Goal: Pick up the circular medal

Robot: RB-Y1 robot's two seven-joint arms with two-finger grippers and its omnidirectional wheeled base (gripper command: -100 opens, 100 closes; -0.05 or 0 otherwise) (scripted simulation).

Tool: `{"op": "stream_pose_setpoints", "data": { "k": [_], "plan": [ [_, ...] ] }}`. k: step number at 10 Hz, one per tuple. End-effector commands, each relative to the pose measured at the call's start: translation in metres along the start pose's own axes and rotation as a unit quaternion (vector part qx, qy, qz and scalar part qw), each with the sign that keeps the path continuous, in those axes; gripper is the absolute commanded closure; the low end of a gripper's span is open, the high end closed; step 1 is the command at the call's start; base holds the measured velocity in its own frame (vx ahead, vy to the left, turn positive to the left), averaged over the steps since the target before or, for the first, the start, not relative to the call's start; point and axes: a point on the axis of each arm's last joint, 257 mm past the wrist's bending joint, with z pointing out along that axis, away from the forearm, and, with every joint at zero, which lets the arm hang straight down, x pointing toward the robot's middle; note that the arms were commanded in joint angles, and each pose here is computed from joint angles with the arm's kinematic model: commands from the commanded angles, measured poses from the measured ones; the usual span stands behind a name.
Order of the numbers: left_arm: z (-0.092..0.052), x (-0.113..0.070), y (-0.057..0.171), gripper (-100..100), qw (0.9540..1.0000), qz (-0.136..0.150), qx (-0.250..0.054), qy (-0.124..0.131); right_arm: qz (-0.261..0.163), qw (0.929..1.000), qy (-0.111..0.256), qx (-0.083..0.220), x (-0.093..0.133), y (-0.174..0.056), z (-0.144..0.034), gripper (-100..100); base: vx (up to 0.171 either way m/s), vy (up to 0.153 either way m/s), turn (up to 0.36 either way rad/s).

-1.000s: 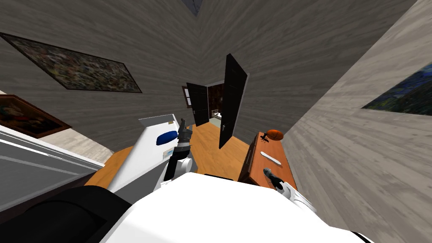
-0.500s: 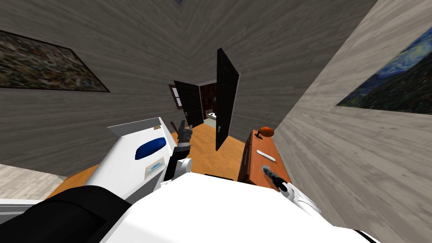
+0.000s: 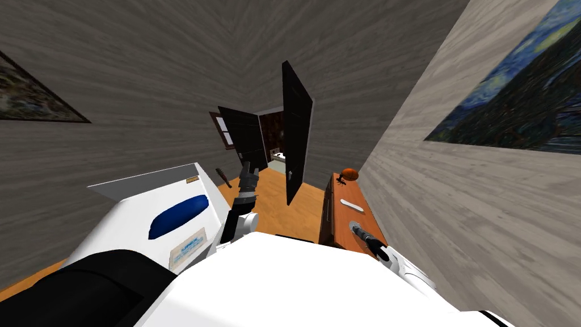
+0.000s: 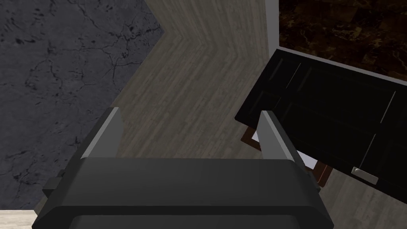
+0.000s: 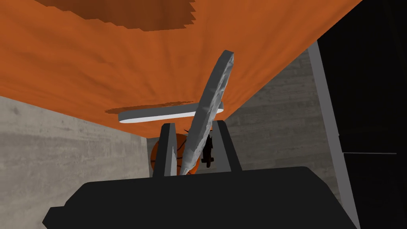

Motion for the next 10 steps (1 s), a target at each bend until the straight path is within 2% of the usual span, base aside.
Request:
{"op": "stream_pose_setpoints", "data": {
  "k": [1,2,7,9,10],
  "plan": [
    [0.0,0.0,0.0,0,1.0,0.0,0.0,0.0,-0.021,0.9996,0.002,-0.021,0.0,0.006,-0.001,100,0.132,0.067,-0.302],
    [0.0,0.0,0.0,0,1.0,0.0,0.0,0.0,-0.025,0.9994,0.005,-0.022,0.002,0.008,-0.001,100,0.11,0.07,-0.172],
    [0.0,0.0,0.0,0,1.0,0.0,0.0,0.0,-0.069,0.995,0.013,-0.072,0.007,0.019,-0.01,100,0.115,0.08,-0.277],
    [0.0,0.0,0.0,0,1.0,0.0,0.0,0.0,-0.07,0.995,0.016,-0.07,0.009,0.019,-0.009,100,0.059,0.069,-0.105],
    [0.0,0.0,0.0,0,1.0,0.0,0.0,0.0,-0.07,0.9948,0.017,-0.072,0.011,0.019,-0.009,0,0.006,0.009,0.004]
  ]
}}
